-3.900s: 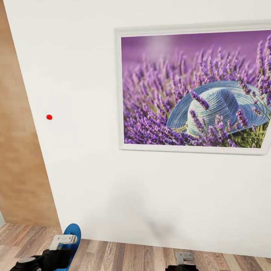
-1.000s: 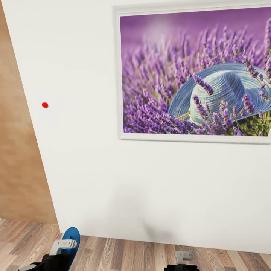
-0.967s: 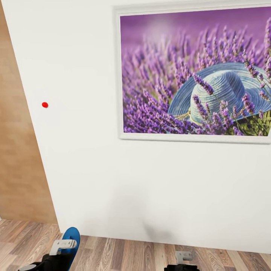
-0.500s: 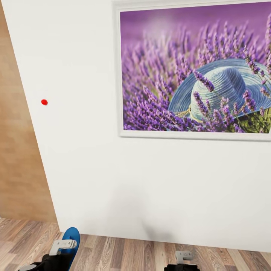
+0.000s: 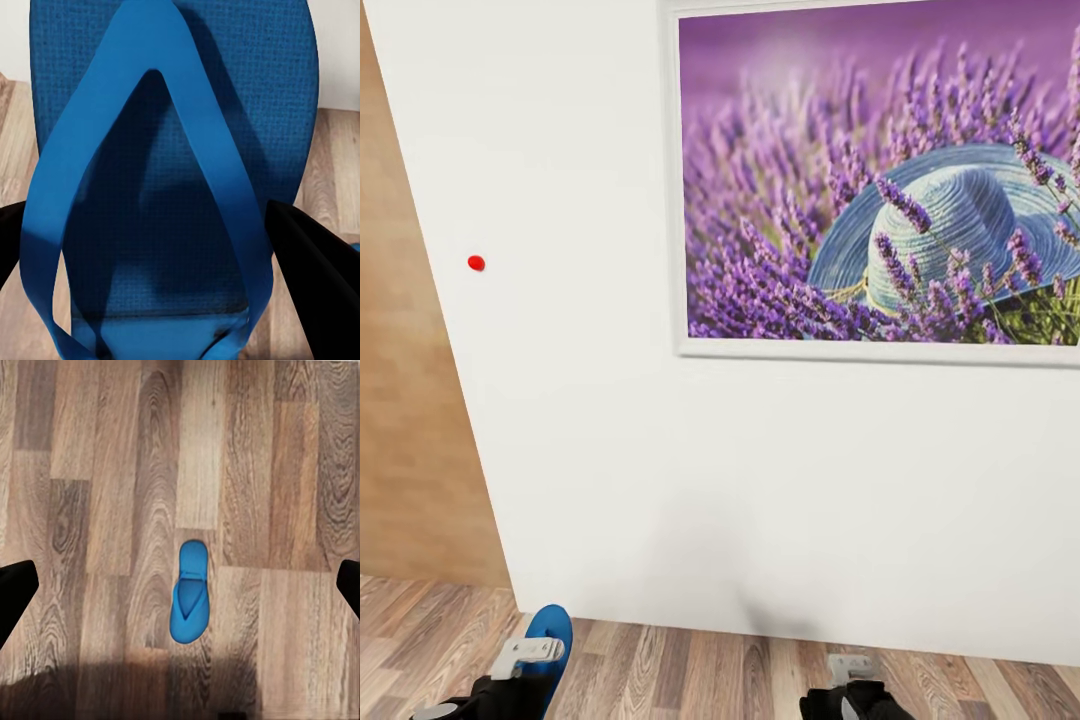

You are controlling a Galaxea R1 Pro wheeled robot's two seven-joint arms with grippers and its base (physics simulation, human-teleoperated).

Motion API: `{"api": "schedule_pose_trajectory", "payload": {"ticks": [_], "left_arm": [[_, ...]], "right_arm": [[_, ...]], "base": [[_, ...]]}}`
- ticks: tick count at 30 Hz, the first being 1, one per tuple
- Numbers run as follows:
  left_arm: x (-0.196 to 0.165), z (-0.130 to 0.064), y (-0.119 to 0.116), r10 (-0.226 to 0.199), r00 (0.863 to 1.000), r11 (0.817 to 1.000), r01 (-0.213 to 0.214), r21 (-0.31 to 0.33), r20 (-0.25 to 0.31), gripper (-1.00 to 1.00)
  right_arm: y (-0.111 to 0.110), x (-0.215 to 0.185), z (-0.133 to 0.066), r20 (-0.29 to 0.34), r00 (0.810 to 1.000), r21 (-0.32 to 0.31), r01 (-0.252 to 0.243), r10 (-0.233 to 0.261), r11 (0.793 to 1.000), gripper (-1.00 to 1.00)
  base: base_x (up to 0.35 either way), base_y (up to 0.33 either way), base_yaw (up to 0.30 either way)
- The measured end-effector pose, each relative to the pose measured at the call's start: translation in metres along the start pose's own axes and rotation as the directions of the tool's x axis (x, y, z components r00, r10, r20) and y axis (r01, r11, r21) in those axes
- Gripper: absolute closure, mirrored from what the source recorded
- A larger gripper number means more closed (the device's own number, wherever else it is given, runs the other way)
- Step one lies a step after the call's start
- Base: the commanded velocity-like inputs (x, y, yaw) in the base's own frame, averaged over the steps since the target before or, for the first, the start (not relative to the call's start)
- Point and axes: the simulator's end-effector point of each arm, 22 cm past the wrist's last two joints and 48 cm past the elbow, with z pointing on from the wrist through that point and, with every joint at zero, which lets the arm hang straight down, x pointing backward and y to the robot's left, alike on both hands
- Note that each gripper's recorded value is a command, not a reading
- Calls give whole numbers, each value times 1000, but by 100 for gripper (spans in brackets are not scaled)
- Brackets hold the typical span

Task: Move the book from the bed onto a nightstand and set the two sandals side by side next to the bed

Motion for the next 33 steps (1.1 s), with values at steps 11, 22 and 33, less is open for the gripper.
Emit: {"api": "schedule_pose_trajectory", "payload": {"ticks": [11,22,33], "left_arm": [[13,13,1,1,1000,1000,-1,-2,1,100],[27,26,2,1,1000,1000,-1,-4,2,100],[42,40,2,1,1000,1000,-1,-4,1,100]], "right_arm": [[-13,0,10,-74,996,10,-46,47,999,-100],[-7,3,25,-65,997,-5,-48,48,999,-100],[-11,12,42,-61,997,-3,-48,48,999,-100]], "base": [[0,0,0],[0,0,0],[0,0,0]]}}
